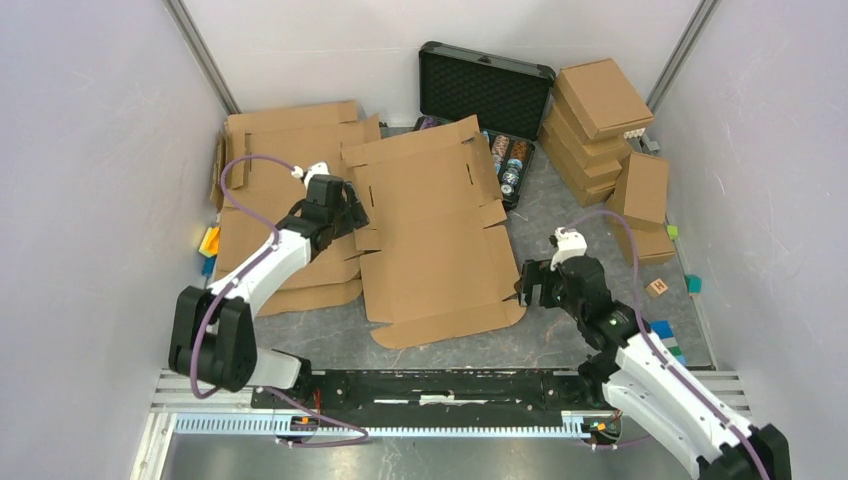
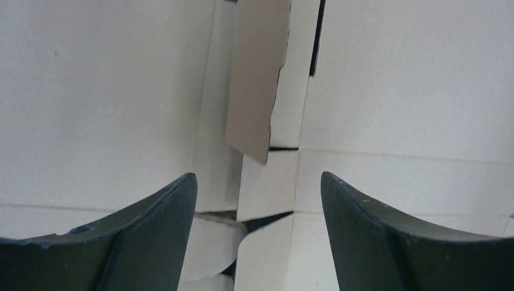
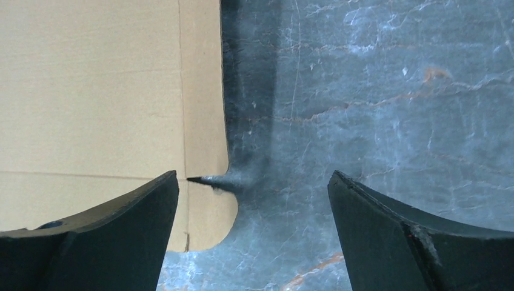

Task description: Fold the paper box

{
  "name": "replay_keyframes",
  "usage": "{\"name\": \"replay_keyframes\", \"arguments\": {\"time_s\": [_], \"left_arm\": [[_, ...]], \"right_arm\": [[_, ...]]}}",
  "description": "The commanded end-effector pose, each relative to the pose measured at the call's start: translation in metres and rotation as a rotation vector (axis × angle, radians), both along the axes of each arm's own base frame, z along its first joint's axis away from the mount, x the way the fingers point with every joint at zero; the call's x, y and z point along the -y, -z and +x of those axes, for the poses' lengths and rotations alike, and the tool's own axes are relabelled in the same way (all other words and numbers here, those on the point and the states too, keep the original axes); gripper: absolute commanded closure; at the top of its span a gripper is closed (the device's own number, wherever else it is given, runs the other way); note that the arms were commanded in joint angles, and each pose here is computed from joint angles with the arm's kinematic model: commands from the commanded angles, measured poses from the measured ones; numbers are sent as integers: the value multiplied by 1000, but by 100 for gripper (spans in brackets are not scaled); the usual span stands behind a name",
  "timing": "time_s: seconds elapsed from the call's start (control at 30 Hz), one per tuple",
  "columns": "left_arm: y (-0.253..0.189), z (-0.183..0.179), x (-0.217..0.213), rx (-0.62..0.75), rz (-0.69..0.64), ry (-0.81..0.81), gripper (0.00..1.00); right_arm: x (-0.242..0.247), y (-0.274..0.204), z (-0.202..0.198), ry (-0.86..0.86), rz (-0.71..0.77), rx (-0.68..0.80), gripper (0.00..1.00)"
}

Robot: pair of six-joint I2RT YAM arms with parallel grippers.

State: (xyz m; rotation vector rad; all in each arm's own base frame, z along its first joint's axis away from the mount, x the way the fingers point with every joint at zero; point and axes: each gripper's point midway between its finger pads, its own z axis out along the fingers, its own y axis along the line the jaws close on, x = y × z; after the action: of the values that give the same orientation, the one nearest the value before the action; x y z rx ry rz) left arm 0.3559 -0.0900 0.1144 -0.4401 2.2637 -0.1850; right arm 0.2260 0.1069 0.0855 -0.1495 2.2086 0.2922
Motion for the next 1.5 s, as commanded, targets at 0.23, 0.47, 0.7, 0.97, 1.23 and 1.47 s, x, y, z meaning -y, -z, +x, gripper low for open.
{"name": "replay_keyframes", "arguments": {"time_s": [0.23, 0.47, 0.7, 0.97, 1.23, 1.47], "left_arm": [[-2, 61, -4, -2, 42, 8, 28], [15, 68, -8, -53, 8, 15, 73], [5, 53, -8, -36, -21, 14, 98], [-9, 12, 14, 23, -283, -29, 98], [-22, -24, 12, 103, -381, -71, 98], [-10, -50, 18, 86, -399, -35, 98]], "right_arm": [[-11, 22, -34, 32, 220, -52, 2], [-24, 46, -50, 23, 336, -123, 2], [-17, 57, -50, 103, 356, -144, 3], [-10, 75, -59, 252, 399, -254, 3], [-6, 74, -63, 330, 429, -297, 3], [-9, 52, -50, 327, 456, -237, 19]]}}
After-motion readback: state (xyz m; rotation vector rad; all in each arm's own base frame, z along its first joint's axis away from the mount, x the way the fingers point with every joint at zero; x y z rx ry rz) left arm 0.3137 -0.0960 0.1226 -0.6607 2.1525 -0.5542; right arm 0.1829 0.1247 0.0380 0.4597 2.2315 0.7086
